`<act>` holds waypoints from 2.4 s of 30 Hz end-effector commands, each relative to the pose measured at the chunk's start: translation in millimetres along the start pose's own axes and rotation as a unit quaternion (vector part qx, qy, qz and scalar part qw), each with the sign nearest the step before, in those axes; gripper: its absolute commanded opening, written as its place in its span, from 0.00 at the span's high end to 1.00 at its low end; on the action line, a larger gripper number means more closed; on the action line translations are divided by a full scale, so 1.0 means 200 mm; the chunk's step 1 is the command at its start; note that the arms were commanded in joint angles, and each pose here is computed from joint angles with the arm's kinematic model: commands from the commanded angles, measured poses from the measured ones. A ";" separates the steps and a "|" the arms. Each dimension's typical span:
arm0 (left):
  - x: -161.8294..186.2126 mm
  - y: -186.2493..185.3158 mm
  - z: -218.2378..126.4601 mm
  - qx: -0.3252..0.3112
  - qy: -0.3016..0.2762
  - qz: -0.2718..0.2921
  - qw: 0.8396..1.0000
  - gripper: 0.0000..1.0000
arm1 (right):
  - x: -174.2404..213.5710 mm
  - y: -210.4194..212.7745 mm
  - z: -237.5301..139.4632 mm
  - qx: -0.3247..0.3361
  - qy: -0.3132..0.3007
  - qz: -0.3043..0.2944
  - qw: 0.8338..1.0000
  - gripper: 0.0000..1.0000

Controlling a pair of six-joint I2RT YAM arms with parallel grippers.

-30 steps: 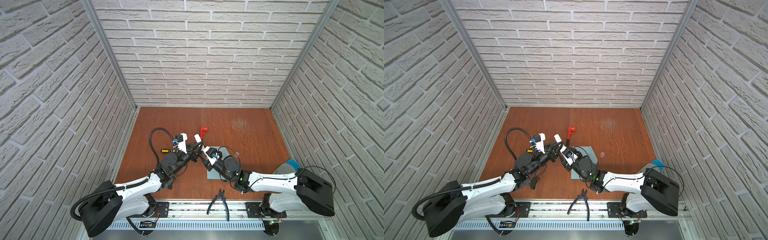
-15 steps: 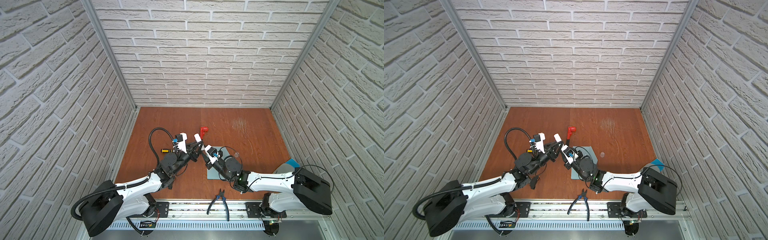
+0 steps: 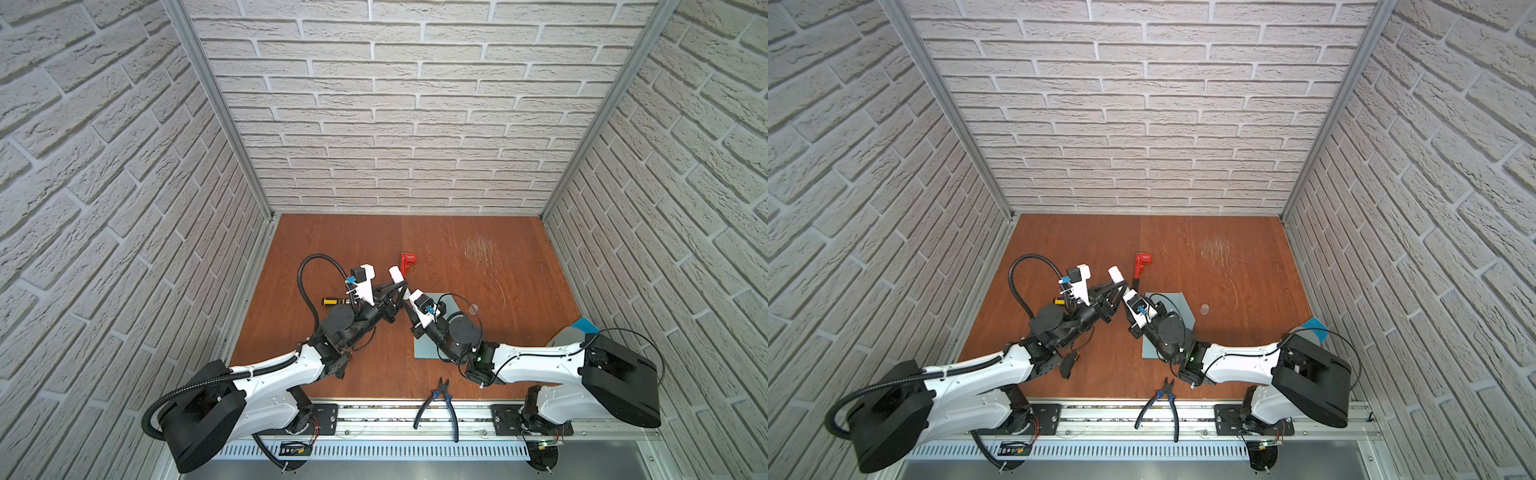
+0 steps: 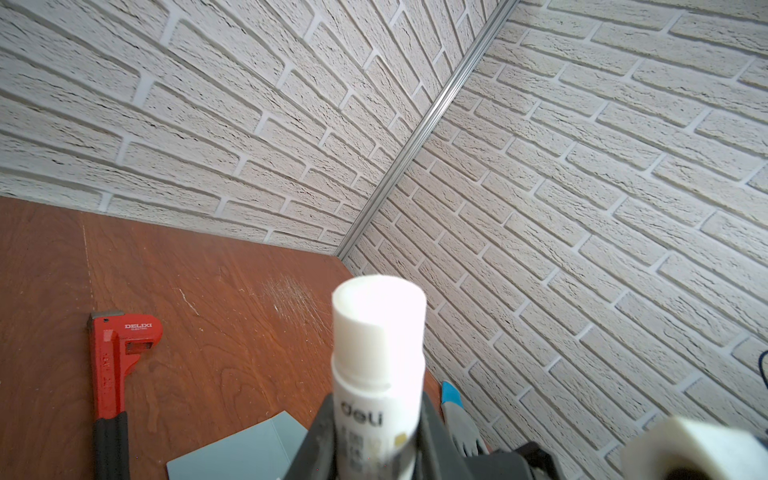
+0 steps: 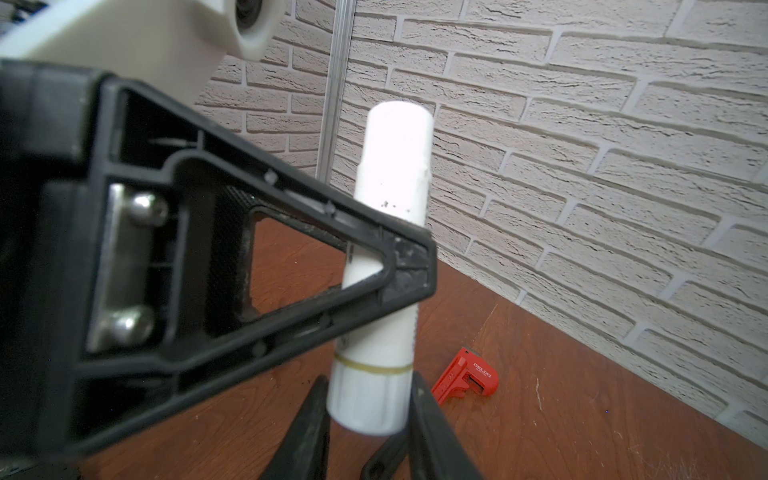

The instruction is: Place the letter into the envelope and seal it

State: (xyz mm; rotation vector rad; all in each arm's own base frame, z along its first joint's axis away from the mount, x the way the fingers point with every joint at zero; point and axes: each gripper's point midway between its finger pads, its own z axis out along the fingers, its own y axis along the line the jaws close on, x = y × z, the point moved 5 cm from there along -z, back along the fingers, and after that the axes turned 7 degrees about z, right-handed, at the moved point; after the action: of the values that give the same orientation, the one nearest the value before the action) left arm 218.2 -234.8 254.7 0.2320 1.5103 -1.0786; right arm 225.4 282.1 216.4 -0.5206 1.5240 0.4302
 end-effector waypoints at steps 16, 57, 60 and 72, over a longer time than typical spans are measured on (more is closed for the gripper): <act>-0.05 -0.08 0.03 0.036 -0.031 -0.007 0.999 1.00 | -0.10 0.01 0.00 -0.002 -0.034 0.022 0.999 0.71; 0.12 -0.16 -0.02 0.216 0.081 -0.081 0.970 1.00 | -0.31 0.04 -0.25 -0.228 0.031 0.163 0.959 0.94; 0.13 -0.20 -0.05 0.256 0.088 -0.089 0.959 1.00 | -0.32 0.05 -0.28 -0.265 0.059 0.182 0.945 0.94; 0.15 -0.29 -0.11 0.303 0.103 -0.076 0.944 1.00 | -0.29 0.03 -0.32 -0.297 0.128 0.210 0.923 0.92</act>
State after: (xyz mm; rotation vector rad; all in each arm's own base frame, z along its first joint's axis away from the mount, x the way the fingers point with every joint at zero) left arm 176.9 -259.0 254.6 0.5580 1.3873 -1.5994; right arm 180.8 245.5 240.8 -0.6414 1.8957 1.1158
